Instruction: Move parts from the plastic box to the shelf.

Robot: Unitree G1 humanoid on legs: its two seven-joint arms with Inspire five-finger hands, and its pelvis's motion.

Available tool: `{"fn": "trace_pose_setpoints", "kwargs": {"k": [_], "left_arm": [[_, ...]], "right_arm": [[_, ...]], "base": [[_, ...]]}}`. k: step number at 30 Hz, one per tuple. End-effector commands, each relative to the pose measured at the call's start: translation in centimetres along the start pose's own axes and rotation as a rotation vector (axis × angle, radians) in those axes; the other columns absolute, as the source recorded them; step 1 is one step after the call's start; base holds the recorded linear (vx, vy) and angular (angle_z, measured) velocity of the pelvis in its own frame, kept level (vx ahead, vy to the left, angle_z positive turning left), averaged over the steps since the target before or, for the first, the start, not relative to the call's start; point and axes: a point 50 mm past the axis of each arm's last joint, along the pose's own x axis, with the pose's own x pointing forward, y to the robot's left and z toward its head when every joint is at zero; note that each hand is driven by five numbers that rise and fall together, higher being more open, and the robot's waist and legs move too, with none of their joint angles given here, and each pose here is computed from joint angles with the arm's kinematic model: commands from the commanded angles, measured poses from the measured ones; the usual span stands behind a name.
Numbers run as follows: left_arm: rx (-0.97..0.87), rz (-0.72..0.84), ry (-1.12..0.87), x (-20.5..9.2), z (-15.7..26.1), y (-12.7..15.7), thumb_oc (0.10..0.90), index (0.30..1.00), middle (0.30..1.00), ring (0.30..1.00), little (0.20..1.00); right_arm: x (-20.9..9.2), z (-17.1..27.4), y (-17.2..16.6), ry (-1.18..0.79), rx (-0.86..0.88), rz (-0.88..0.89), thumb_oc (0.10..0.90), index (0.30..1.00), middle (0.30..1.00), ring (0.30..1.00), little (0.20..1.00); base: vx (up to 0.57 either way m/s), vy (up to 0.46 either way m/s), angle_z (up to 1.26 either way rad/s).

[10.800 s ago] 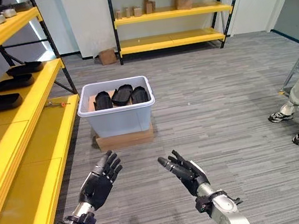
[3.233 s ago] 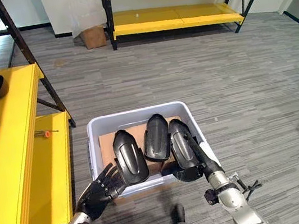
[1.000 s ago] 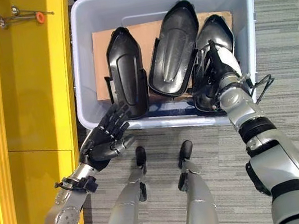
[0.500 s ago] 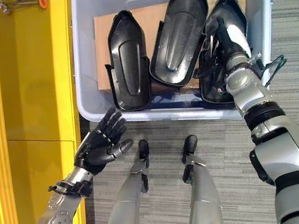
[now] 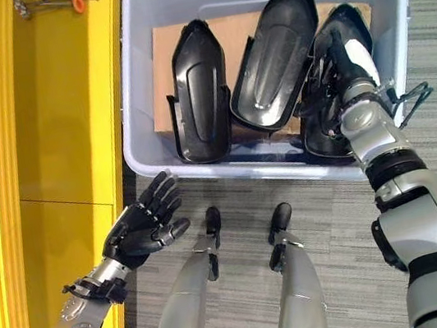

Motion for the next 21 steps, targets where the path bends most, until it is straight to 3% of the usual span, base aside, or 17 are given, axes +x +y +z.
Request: {"fn": "trace_pose_setpoints", "kwargs": {"k": [1, 16, 21], "left_arm": [[-0.011, -0.148, -0.114, -0.3, 2.1, -2.3, 0.9, 1.0, 1.0, 1.0, 1.0], [-0.011, -0.169, -0.112, -1.1, 1.9, -2.4, 0.9, 1.0, 1.0, 1.0, 1.0], [-0.022, -0.155, -0.125, -1.2, 1.9, -2.1, 0.9, 1.0, 1.0, 1.0, 1.0]], "right_arm": [[-0.1, 3.2, -8.3, -0.194, -0.068, -0.255, 0.9, 1.0, 1.0, 1.0, 1.0], [-2.5, 8.7, -7.6, -0.513, -0.06, -0.304, 0.9, 1.0, 1.0, 1.0, 1.0], [-3.6, 7.4, -5.3, -0.512, 0.047, -0.176, 0.9, 1.0, 1.0, 1.0, 1.0]], "base": [[0.0, 0.0, 0.0], [0.0, 0.005, -0.04], [0.0, 0.018, -0.02]]}}
